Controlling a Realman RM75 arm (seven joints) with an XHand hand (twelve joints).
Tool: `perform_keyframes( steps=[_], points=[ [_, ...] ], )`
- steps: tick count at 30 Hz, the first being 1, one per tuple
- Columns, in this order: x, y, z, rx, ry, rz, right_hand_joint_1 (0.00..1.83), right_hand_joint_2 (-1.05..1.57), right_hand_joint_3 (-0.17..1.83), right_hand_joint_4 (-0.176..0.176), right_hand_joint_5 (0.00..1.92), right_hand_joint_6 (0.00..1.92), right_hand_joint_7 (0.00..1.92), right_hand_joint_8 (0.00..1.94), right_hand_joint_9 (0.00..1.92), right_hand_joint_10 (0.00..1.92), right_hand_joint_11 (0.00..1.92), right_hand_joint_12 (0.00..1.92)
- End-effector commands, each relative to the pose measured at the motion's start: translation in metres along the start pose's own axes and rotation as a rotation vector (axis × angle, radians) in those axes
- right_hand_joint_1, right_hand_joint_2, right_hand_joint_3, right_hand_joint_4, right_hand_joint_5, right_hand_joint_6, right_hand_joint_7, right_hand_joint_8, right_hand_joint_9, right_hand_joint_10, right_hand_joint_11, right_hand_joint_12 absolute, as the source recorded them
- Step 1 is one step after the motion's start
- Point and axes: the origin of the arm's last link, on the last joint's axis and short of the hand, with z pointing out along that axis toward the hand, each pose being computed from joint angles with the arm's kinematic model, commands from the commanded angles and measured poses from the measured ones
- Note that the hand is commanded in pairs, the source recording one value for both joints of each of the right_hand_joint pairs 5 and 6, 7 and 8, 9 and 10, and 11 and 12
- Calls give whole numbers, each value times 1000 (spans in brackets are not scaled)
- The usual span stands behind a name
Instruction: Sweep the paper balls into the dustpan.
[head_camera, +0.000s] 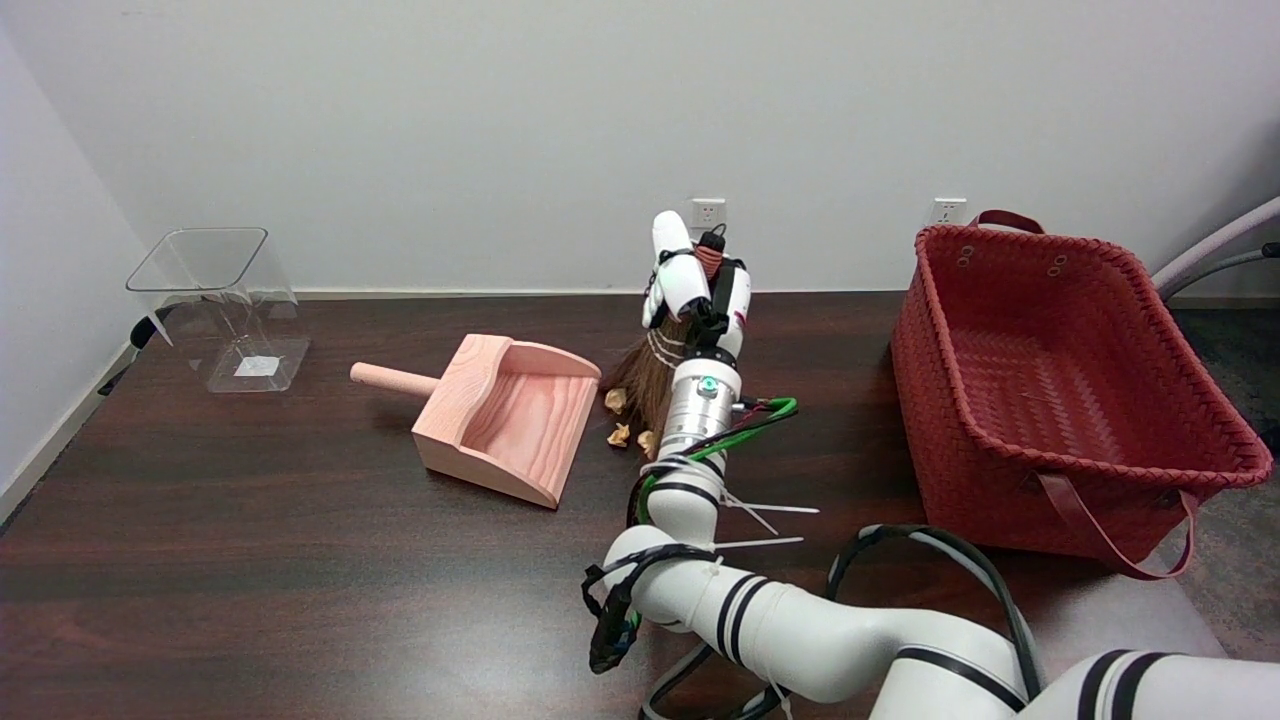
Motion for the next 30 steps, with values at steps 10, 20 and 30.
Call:
perform_keyframes(
  steps=[10, 20, 30],
  points=[
    [-9, -7, 5, 6, 5, 160, 573, 1571, -128, 0, 1920, 1920, 1920, 1920, 1920, 1920, 1920, 1920],
    [-11, -8, 6, 2, 6, 202, 572, 1571, -135, 0, 1920, 1920, 1920, 1920, 1920, 1920, 1920, 1920],
    [-14, -5, 4, -28, 14, 298, 570, 1571, -136, 0, 1920, 1920, 1920, 1920, 1920, 1920, 1920, 1920]
  ],
)
